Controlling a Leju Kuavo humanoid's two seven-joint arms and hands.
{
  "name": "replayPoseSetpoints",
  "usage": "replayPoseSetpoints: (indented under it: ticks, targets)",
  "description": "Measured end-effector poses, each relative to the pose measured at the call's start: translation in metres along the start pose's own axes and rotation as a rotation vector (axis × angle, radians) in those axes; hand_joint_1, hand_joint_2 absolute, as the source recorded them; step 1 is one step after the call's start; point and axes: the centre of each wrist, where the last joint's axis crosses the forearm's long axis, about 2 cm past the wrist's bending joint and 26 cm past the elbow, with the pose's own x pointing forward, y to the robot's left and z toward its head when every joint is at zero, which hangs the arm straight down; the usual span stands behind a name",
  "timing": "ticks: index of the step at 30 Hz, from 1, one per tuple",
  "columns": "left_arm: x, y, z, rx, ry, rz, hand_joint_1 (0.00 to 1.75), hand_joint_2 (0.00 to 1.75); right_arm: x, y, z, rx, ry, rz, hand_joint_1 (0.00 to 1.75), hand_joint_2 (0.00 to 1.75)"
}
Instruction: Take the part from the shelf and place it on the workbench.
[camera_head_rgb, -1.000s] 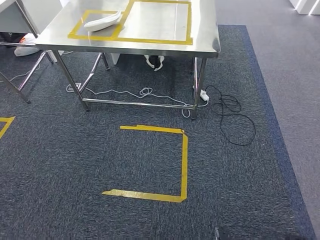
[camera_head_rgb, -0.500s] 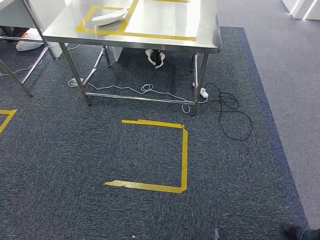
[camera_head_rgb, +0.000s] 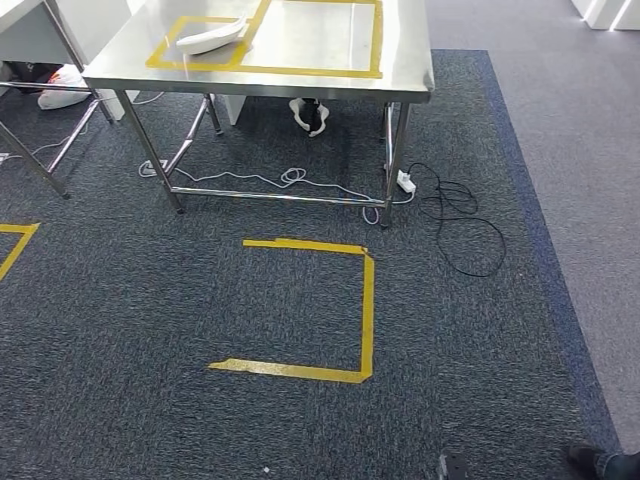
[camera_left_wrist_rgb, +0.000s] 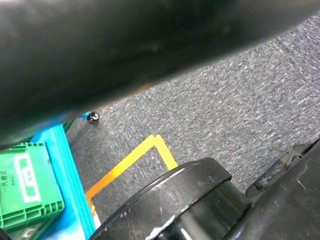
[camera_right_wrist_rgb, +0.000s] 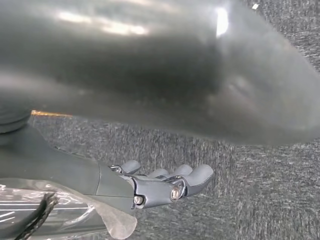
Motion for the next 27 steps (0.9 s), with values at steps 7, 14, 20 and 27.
replayPoseSetpoints:
  ticks: [7, 14, 20, 27]
  targets:
    - [0.0005, 0.0001, -0.0002, -0.004, 0.005, 0.010, 0.00, 0.00, 0.0004, -0.0010, -0.0004, -0.009, 0.001, -0.017, 0.00, 0.00]
    - [0.0025, 0.0010, -0.0008, -0.002, 0.001, 0.003, 0.00, 0.00, 0.0007, -0.0015, -0.0005, -0.022, 0.003, -0.017, 0.00, 0.00]
    - [0.0040, 0.0036, -0.0021, 0.003, -0.002, -0.003, 0.00, 0.00, 0.0019, -0.0013, -0.0009, -0.027, 0.010, -0.019, 0.00, 0.00]
    - [0.0056, 0.0030, -0.0020, 0.002, -0.001, -0.003, 0.00, 0.00, 0.0022, -0.0027, -0.0013, -0.031, 0.015, -0.019, 0.00, 0.00]
